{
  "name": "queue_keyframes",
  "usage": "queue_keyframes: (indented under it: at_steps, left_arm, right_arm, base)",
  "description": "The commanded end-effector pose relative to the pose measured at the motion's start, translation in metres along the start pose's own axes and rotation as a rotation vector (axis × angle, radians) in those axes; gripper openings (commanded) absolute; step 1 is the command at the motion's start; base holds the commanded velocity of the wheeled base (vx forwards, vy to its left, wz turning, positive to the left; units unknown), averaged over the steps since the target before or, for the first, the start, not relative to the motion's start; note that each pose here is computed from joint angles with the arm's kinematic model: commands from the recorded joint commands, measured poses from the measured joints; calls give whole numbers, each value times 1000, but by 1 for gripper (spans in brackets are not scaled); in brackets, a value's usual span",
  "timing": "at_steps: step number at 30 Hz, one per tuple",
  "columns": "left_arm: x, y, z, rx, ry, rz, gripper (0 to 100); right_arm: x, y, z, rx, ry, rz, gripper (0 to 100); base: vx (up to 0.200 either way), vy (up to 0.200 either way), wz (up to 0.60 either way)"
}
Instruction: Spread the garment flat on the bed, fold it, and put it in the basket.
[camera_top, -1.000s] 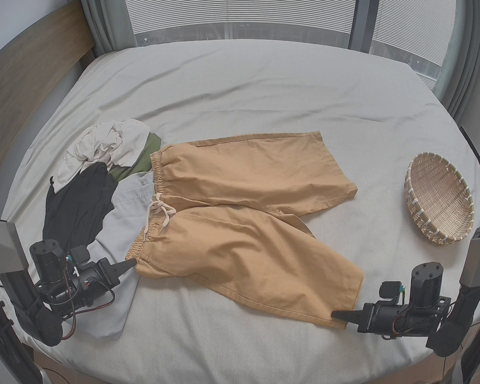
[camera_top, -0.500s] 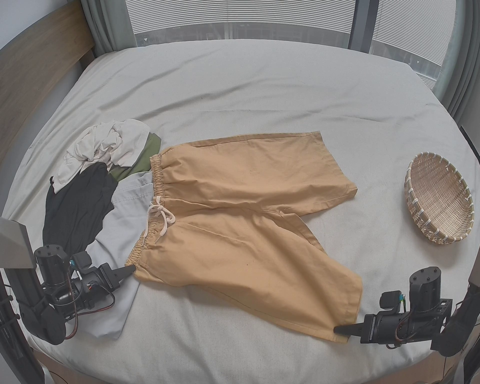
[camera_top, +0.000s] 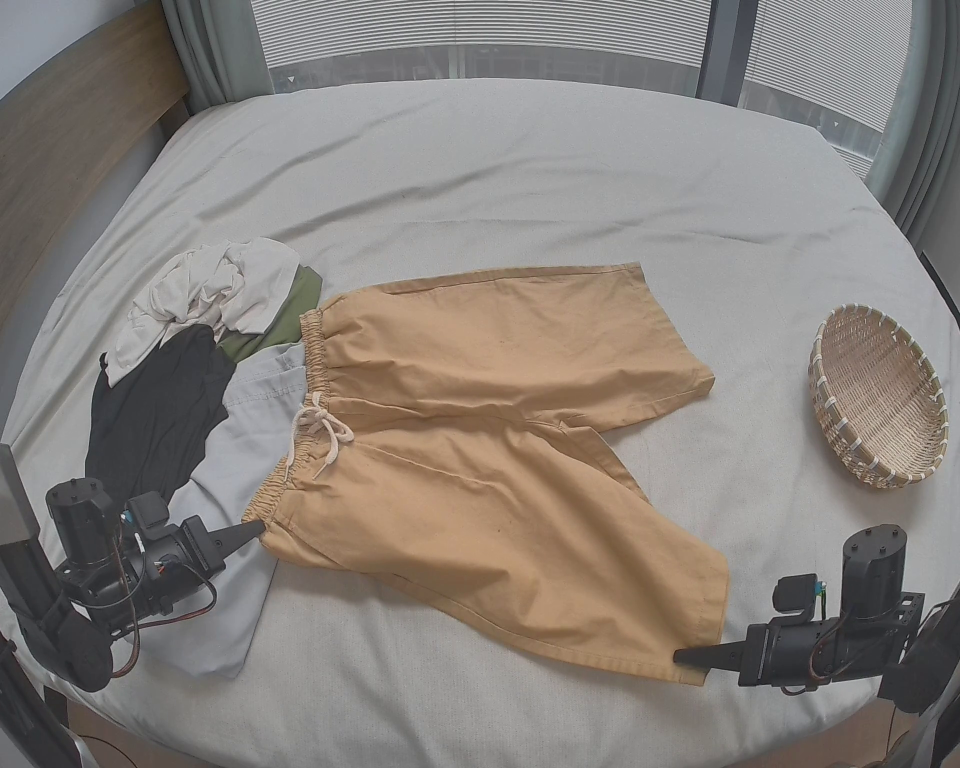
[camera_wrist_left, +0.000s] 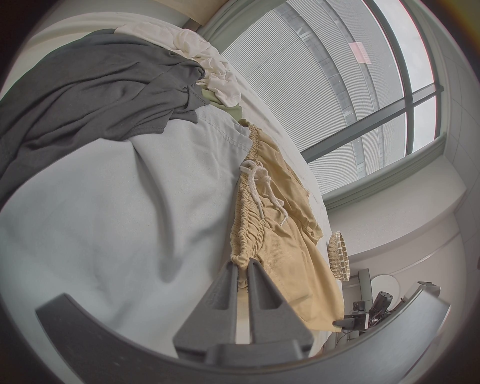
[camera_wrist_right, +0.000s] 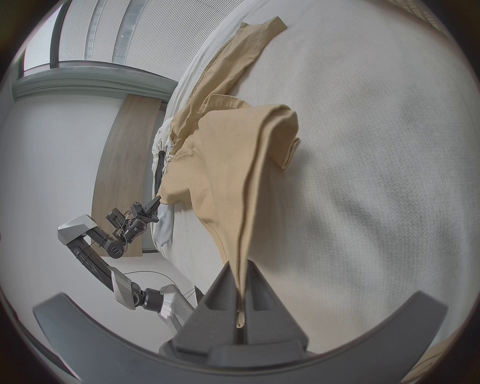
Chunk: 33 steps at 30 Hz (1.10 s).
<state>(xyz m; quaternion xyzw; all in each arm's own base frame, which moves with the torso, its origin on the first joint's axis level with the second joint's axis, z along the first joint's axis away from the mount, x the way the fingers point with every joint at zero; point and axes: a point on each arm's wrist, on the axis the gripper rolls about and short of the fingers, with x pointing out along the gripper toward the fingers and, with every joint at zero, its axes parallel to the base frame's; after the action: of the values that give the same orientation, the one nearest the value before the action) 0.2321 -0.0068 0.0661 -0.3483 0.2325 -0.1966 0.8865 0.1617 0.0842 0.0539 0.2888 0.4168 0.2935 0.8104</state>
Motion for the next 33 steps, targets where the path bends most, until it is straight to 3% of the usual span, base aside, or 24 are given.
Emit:
queue_keyframes:
  at_steps: [1, 7, 15, 16, 18, 19, 28, 33]
  left_arm:
    - [-3, -1, 0, -1, 0, 7, 0]
    - [-3, 13, -7, -24, 52, 74, 0]
    - [-5, 28, -2, -23, 26, 120, 0]
    - [-5, 28, -2, -23, 26, 118, 0]
    - [-5, 27, -3, -19, 29, 119, 0]
    - [-5, 27, -2, -9, 25, 116, 100]
    - [-5, 21, 4, 35, -29, 72, 100]
    - [-6, 18, 6, 53, -59, 50, 100]
  right_arm:
    - [-3, -3, -5, 14, 18, -20, 0]
    - [-2, -9, -11, -18, 76, -66, 0]
    - [-1, -10, -10, -34, 74, -70, 0]
    - [0, -9, -10, -35, 75, -69, 100]
    - [0, -10, -10, -32, 76, -70, 100]
    - [2, -10, -8, -31, 73, -69, 100]
    - [5, -13, 26, -28, -135, -69, 100]
    - [14, -19, 49, 63, -264, -28, 100]
  base:
    - [0, 0, 0]
    - [0, 0, 0]
    - [0, 0, 0]
    - [0, 0, 0]
    - [0, 0, 0]
    - [0, 0, 0]
    - [0, 0, 0]
    - [0, 0, 0]
